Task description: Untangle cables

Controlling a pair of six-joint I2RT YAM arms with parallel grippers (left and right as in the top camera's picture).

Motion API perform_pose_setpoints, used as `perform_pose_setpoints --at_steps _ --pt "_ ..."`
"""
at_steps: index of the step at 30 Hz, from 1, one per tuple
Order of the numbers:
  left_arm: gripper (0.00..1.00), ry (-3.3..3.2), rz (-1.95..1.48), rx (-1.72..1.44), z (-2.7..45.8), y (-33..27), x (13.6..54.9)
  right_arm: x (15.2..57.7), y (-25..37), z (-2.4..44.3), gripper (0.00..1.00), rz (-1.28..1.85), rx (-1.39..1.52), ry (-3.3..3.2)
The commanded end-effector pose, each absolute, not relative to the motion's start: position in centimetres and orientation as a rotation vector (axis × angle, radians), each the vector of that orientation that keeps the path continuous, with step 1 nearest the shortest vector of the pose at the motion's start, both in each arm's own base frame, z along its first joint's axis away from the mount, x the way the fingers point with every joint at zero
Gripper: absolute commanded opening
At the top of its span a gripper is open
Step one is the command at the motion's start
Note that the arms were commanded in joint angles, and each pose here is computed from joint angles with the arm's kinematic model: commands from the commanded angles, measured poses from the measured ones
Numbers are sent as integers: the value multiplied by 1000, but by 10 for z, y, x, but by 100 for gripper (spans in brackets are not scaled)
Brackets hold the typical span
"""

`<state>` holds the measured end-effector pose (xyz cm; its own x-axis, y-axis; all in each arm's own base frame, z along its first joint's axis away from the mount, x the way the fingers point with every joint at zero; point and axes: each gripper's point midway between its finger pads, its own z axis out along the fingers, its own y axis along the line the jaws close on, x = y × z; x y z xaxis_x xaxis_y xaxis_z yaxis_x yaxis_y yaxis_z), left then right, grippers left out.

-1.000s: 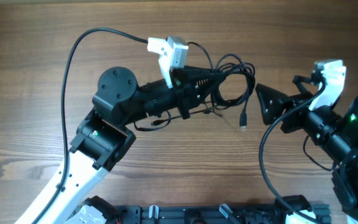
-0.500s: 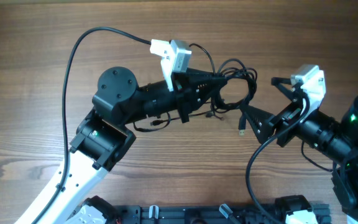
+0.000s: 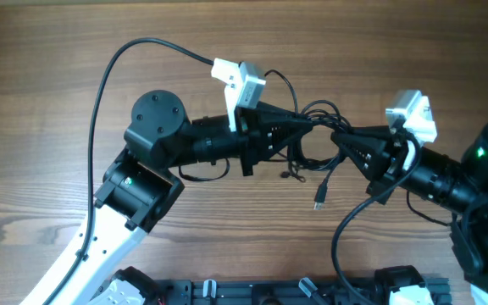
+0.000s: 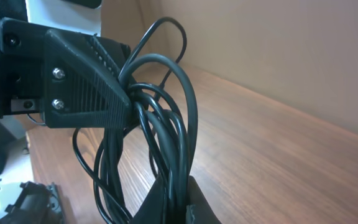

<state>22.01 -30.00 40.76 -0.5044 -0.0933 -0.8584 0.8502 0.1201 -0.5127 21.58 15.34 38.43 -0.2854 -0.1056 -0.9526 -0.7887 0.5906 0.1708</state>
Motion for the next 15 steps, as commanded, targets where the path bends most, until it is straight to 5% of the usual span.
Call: perform_pose_setpoints --at_steps 1,2,5,15 --pt "9 1566 -1469 752 417 -297 220 207 162 387 4 876 -790 1728" --pt "23 1584 -1443 713 415 -296 228 208 162 387 5 872 -785 1731" --pt "99 1694 -1309 528 398 -286 258 228 145 379 4 806 -578 1850" --pt "98 1752 -1117 484 378 -275 278 262 100 349 4 738 61 2079"
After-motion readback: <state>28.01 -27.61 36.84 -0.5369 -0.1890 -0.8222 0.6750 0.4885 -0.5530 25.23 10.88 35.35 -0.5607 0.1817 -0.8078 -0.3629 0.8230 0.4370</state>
